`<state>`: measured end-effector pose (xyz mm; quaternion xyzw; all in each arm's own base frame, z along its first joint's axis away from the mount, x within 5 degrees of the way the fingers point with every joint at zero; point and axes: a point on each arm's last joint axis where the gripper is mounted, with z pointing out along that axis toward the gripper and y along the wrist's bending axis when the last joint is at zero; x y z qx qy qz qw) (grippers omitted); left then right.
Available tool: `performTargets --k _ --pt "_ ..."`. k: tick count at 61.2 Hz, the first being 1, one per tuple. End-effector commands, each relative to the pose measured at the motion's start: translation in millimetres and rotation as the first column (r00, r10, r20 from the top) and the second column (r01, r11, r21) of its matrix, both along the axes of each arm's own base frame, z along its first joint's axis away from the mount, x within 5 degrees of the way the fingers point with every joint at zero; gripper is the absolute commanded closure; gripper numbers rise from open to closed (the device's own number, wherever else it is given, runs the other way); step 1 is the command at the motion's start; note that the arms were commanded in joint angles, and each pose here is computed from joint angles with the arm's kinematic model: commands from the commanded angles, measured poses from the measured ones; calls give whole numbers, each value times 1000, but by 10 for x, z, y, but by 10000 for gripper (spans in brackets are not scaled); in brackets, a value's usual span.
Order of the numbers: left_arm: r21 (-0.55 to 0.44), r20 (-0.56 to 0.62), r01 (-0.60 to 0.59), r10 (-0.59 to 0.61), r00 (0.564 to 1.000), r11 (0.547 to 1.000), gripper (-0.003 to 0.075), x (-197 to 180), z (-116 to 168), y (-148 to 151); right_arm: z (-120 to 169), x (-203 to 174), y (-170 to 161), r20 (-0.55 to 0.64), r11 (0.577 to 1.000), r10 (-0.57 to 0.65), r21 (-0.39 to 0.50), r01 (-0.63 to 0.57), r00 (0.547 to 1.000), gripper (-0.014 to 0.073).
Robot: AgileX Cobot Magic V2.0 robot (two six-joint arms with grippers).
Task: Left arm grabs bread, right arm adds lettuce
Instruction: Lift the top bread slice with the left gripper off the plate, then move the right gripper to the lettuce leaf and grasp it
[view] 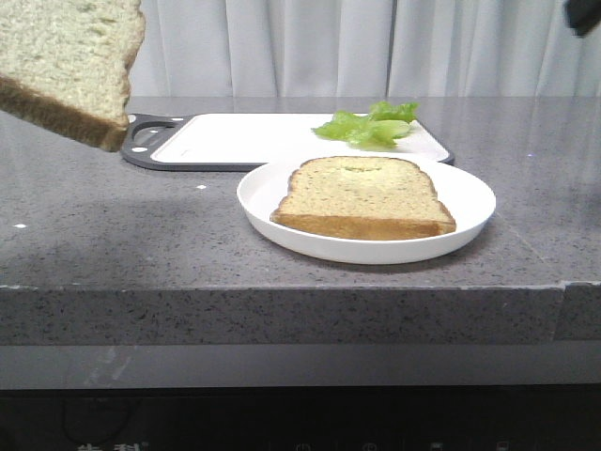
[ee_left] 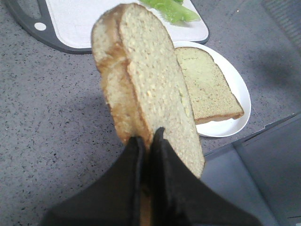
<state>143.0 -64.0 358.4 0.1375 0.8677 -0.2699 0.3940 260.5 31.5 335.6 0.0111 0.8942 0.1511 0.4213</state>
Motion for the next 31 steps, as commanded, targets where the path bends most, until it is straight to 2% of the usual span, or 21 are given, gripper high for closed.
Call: performTargets --k 1,10,31 --pt "-43 67 -36 38 997 998 741 29 127 9 175 258 8 79 999 -6 42 2 997 97" --pt "-37 68 -36 39 997 999 741 29 125 12 104 690 54 30 994 32 105 -35 999 97" --pt "-37 68 -36 39 997 999 741 29 125 12 -53 1586 197 10 965 120 234 -119 993 97"
